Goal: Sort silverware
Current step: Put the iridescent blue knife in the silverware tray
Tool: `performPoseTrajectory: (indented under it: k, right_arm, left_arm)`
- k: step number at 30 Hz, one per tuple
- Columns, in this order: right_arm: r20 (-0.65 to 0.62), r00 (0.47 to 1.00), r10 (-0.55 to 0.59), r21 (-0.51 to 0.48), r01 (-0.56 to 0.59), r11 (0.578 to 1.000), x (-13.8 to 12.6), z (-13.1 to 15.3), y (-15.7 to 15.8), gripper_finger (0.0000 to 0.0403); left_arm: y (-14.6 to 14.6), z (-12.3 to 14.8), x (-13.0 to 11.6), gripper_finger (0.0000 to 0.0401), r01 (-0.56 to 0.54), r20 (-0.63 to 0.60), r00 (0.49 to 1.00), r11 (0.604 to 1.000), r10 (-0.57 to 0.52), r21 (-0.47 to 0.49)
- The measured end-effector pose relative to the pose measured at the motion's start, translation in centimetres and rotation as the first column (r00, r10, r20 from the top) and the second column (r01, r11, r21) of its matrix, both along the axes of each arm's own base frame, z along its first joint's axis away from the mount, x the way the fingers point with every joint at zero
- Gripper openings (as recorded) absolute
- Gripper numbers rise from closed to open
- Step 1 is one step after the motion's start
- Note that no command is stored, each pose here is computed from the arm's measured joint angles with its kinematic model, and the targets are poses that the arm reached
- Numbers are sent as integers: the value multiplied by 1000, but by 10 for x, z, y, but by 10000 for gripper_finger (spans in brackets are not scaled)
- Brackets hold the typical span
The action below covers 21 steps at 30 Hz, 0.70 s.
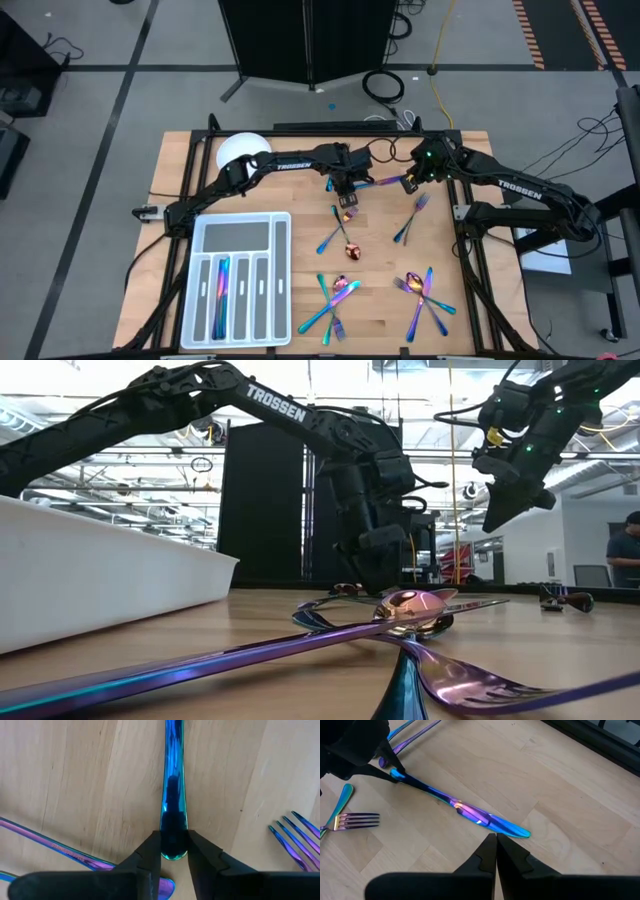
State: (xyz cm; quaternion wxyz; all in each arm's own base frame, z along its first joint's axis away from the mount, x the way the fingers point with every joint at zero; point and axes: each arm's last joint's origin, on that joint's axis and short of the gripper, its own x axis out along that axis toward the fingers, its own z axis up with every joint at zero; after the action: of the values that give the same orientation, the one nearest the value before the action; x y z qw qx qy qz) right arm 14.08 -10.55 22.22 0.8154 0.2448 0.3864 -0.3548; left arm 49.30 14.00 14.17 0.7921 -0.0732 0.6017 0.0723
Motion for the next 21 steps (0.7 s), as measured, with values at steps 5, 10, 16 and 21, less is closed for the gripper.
performPoseTrajectory:
  k: [5,10,16,21]
  right_arm:
    - [-1,1000,1,0,-1,1000,0,0,0,0]
    - [-2,1000,2,-1,-2,1000,0,0,0,0]
    - [-5,1000,5,-1,-5,1000,0,0,0,0]
    - [-5,1000,6,-2,-6,1000,0,0,0,0]
  left_arm:
    - [0,2,1,76,0,4,1000,1000,0,1]
    - [1,7,4,72,-2,24,1000,1000,2,2]
    - [1,8,3,46,1,22,1000,1000,-1,2]
    - [1,8,3,15,1,21,1000,1000,-1,2]
